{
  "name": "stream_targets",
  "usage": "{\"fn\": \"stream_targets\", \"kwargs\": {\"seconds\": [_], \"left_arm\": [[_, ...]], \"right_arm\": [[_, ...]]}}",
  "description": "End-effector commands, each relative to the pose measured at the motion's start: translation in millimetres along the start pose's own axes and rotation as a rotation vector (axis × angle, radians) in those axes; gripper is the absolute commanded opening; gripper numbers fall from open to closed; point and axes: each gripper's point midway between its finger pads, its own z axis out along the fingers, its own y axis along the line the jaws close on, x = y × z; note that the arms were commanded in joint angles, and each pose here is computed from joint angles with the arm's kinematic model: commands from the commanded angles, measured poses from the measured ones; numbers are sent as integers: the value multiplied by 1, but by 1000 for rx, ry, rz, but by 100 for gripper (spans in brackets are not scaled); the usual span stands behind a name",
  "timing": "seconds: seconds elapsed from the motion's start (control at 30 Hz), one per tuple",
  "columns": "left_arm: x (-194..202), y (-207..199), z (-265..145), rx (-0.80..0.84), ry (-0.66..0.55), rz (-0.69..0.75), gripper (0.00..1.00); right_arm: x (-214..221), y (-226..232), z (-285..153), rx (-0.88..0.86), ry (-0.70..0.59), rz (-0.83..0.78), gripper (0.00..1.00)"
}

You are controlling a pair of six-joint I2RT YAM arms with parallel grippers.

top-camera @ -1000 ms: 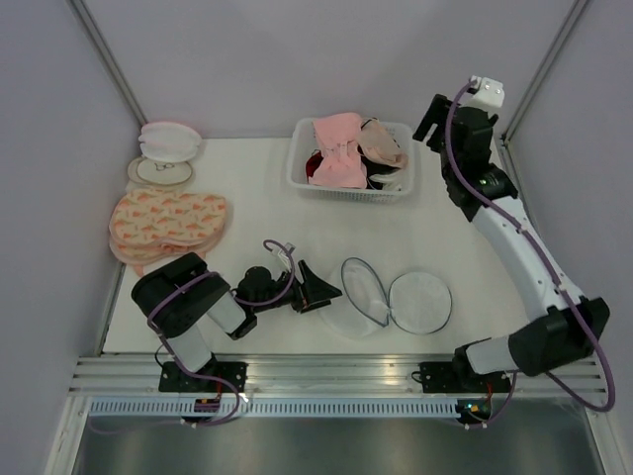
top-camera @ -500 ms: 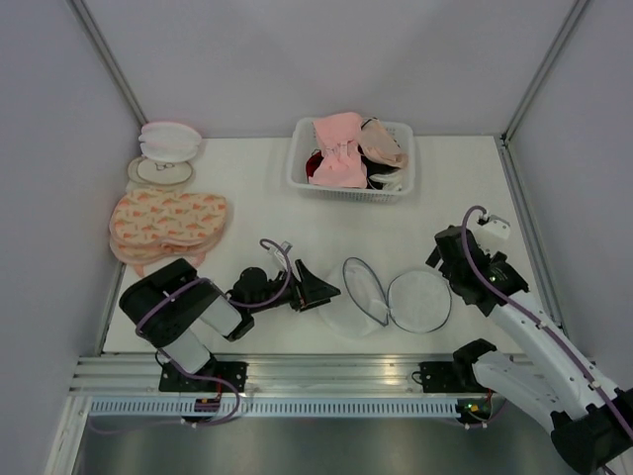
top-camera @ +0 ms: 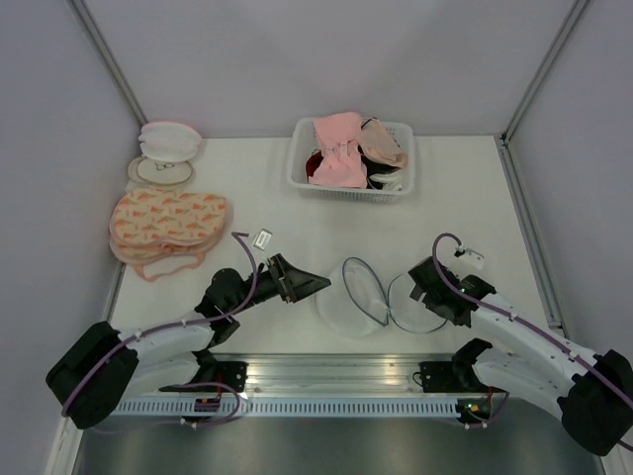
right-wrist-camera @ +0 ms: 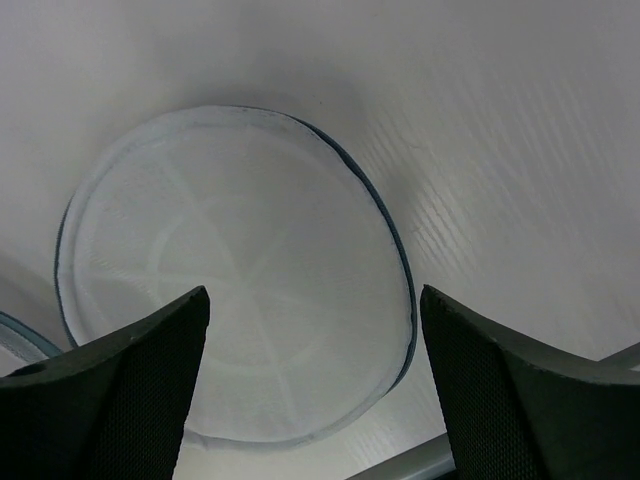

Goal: Unzip the laundry bag and remove the bra

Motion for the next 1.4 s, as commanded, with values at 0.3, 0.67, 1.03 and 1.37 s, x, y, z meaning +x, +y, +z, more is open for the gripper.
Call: {"fn": "stream_targets", "kwargs": {"seconds": [0.3, 0.67, 1.03, 1.37], "left_arm": [[-8, 0, -11, -65, -33, 76, 100], [-6, 1, -14, -71, -26, 74, 100], [-8, -7, -22, -78, -37, 99, 100], [-13, -12, -48, -121, -104, 113, 100]], "right_arm": [[34, -7, 25, 45, 50, 49, 85], [2, 3, -4, -118, -55, 152, 10], [-45, 75, -57, -393, -98, -66, 3], [-49, 197, -105, -433, -250, -395, 0]]}}
